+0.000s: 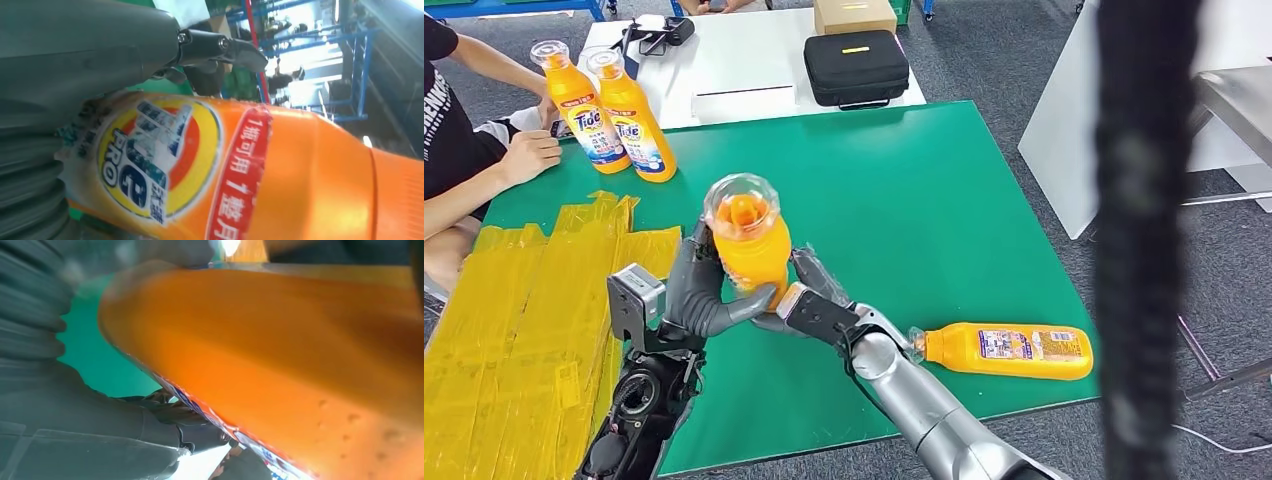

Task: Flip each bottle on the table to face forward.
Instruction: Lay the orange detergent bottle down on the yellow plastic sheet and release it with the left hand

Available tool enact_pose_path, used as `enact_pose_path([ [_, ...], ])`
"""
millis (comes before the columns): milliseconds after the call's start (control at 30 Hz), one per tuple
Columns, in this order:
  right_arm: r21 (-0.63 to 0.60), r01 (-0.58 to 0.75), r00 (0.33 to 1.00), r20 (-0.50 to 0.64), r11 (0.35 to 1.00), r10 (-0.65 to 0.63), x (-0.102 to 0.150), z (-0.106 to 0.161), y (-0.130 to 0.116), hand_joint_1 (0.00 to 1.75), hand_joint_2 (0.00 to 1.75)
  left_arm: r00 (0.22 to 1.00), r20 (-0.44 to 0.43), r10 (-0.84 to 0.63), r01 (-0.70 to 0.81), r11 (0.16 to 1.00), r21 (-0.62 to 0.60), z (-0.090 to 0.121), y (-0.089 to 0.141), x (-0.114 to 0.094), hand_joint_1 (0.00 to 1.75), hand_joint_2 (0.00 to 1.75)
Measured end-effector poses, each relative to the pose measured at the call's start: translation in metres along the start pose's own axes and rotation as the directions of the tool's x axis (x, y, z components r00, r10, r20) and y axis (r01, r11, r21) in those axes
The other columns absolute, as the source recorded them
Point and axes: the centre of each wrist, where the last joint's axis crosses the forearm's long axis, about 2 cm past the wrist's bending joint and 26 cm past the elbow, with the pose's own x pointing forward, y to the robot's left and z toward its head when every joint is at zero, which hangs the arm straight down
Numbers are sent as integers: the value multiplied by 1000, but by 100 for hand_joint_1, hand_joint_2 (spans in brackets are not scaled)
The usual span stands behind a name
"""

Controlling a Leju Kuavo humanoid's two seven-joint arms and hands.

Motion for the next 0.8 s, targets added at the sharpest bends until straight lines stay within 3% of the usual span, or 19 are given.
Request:
enact_pose_path([
  [433, -13, -40, 999, -9, 999, 40, 0, 1, 3, 175, 175, 987, -48, 153, -156, 986, -65, -1, 3, -3, 0, 175],
  [467, -12, -43, 999, -11, 999, 43, 0, 2, 3, 175, 175, 985, -52, 161, -165, 984, -65, -1, 4, -3, 6, 175],
  [600, -9, -48, 999, -18, 999, 48, 0, 3, 3, 175, 175, 985, -54, 162, -165, 985, -52, 0, 5, -5, 173, 175],
  [800, -4, -50, 999, -18, 999, 49, 1, 2, 4, 175, 175, 996, -11, 93, -93, 996, 7, 3, 5, -7, 175, 175],
])
